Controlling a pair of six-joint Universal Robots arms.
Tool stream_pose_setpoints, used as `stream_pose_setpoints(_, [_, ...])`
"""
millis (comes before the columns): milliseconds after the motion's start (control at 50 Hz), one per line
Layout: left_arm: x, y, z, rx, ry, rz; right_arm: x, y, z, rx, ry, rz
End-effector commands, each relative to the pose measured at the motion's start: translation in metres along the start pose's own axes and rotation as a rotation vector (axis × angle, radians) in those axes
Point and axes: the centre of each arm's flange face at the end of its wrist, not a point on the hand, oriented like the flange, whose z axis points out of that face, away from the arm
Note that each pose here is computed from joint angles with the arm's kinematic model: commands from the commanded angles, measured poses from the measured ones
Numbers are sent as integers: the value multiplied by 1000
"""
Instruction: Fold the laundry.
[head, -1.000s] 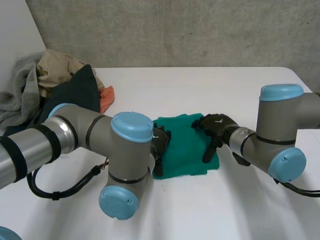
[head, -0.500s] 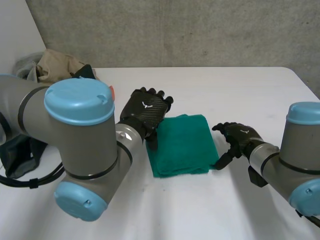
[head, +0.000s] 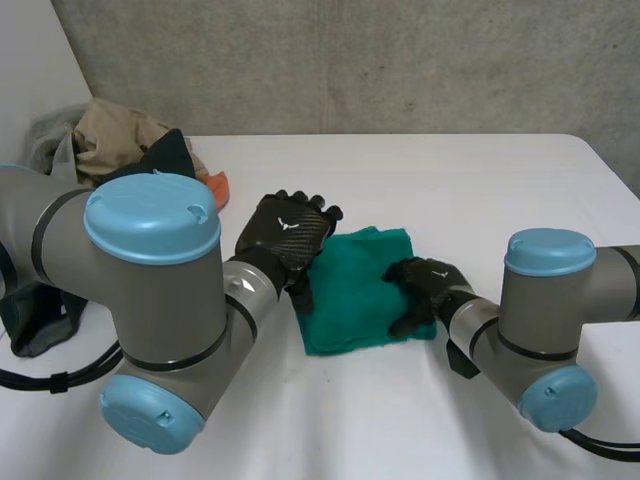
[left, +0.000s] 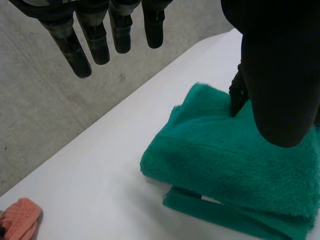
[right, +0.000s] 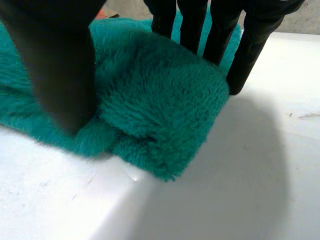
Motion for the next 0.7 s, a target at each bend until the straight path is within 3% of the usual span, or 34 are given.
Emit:
stream_pose_setpoints(20, [0, 0, 0, 0, 0, -2, 7, -10, 5, 56, 42, 34])
stream_pose_setpoints(200, [-1, -2, 0, 10, -3, -3, 30, -42, 26, 184, 160, 62])
stream_pose_setpoints(520, [-5, -11, 8, 54, -20, -4, 208, -108, 93, 352, 460, 19])
stream_pose_setpoints(700, [1, -7, 13, 45, -8, -1, 297, -119, 89, 374, 592, -101])
